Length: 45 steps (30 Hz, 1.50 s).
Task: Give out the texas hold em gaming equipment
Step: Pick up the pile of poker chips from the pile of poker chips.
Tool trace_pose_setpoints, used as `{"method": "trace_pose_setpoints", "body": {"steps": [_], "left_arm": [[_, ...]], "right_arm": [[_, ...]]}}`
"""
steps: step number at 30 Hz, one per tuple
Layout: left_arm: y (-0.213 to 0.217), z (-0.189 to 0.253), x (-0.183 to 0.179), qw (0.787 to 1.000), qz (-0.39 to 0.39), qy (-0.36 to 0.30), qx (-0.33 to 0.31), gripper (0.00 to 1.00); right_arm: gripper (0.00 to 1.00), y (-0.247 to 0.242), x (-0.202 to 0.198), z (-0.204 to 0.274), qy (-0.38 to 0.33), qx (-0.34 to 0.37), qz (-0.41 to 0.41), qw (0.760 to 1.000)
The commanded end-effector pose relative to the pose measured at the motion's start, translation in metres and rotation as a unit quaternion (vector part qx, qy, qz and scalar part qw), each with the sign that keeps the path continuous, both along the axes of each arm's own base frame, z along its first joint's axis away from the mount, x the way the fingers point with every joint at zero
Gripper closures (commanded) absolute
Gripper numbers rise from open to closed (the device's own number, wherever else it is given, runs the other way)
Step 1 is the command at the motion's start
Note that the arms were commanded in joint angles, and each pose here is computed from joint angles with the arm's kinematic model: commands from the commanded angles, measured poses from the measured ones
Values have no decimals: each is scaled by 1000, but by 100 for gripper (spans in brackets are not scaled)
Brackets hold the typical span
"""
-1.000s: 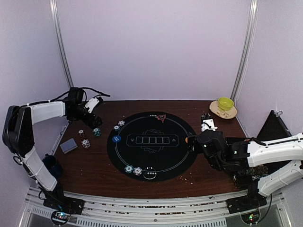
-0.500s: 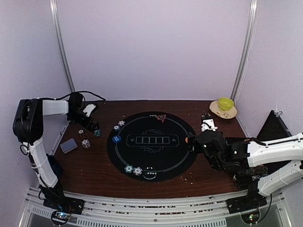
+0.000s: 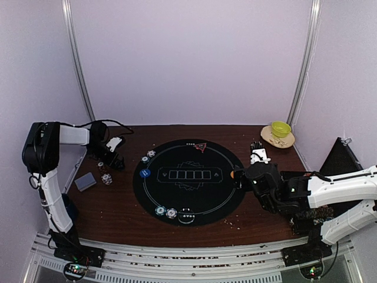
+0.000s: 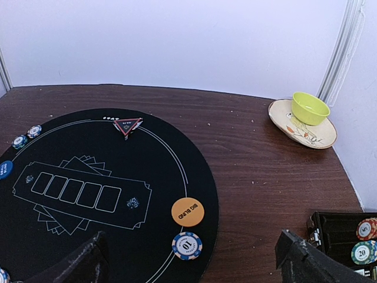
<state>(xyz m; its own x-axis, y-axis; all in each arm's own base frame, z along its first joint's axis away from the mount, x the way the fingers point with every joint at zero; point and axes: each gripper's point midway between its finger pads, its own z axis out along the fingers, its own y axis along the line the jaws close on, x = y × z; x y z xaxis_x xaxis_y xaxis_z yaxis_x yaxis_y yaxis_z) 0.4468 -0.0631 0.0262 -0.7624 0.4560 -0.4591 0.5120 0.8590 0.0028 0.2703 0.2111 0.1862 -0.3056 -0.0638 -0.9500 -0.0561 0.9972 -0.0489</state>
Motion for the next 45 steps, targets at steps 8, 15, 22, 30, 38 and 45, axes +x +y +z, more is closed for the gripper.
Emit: {"method": "trace_pose_setpoints", "body": {"steps": [8,15,22,30,38,45], "left_arm": [[-11,9,11,998,-18,-44,33,21],[-9,8,12,998,-13,-50,43,26],[-11,13,10,998,-15,-56,36,33],[-12,21,10,997,-16,-64,33,38],[-13,22,8,997,-19,-66,33,43],[-12,18,6,997,-20,-60,35,44]], "right_arm": [[0,2,1,8,-8,-3,-5,1000],[0,3,1,8,-9,-2,-5,1000],[0,3,0,8,-8,-4,-4,1000],[0,3,0,8,-8,-4,-4,1000],[0,3,1,7,-7,-5,-3,1000],[0,4,0,8,-8,-5,-3,1000]]}}
